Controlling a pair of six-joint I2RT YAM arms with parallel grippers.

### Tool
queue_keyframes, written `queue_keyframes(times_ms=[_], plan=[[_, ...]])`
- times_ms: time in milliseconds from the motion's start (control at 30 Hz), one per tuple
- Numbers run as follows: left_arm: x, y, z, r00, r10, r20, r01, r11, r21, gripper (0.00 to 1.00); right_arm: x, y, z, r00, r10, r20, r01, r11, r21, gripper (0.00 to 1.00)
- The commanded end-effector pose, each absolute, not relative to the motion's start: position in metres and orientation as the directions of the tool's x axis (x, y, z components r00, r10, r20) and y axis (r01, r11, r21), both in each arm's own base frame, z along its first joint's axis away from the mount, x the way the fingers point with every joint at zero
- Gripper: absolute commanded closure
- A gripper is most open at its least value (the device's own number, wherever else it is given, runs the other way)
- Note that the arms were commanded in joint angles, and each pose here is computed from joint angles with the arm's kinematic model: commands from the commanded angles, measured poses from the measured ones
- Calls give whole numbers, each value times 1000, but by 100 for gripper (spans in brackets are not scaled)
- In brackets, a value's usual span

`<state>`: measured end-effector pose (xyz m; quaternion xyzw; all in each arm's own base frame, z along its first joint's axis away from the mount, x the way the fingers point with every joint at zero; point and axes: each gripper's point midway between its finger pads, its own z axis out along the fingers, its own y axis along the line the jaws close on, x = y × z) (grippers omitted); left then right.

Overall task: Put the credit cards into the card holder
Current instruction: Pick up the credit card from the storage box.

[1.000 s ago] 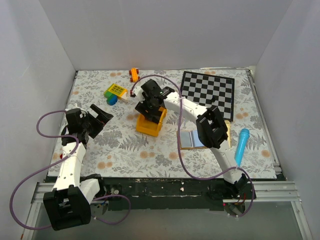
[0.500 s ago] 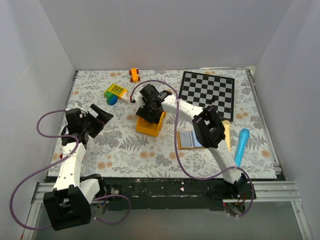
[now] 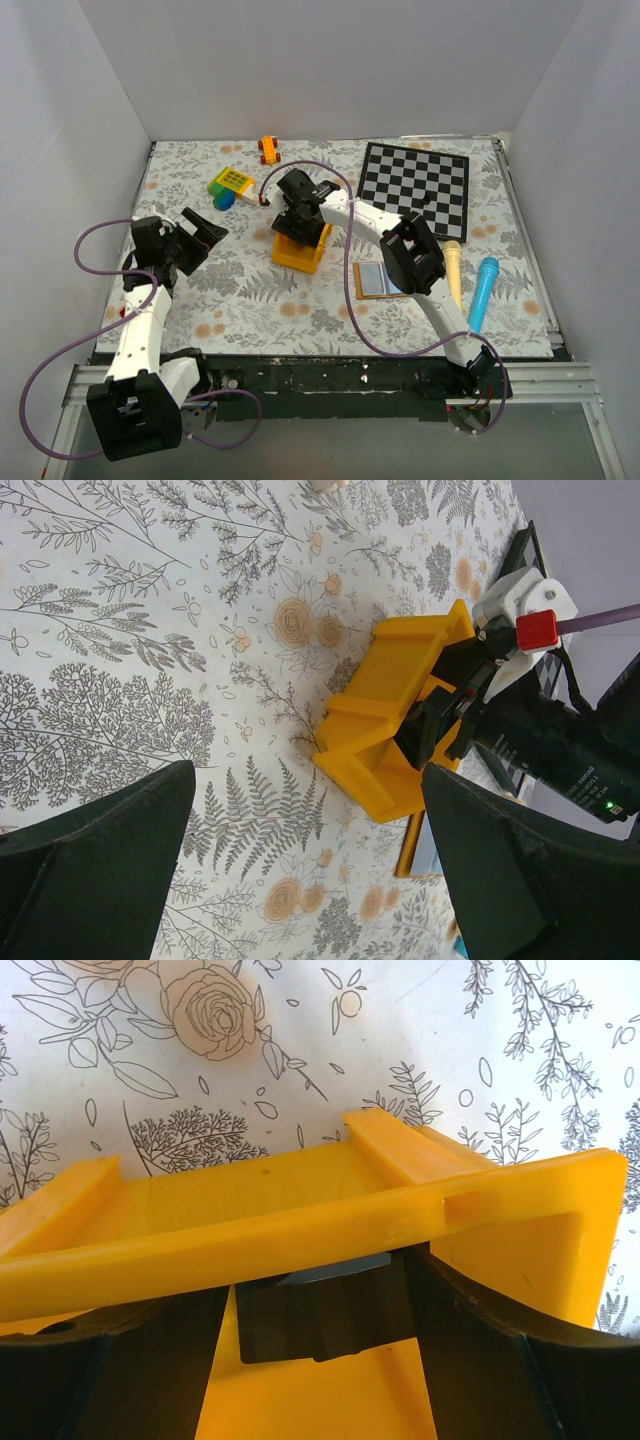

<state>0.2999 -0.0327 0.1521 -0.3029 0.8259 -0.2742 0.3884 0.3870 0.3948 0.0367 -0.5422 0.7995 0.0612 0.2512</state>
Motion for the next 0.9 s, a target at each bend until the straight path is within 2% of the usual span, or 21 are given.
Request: queue_keyframes(times_ms=[0,300,567,867], plan=[[302,-34,158,-511,-702,-496,-251,674,-695,2,393,388,27,-280,-860,-427,-891,398,-216,22],[302,-33,160,-508,-701,-500,-247,675,-695,2,399,384,26,-281,-869,-406,-884,399,-243,29],[301,-34,158,-509,-702,-498,-246,673,-697,2,393,382,20,-286,-875,-391,-892,392,-225,45],[301,-34,157,-508,-703,-498,-247,673,-697,2,385,387,21,-301,-864,-405,-901,396,-175,57]])
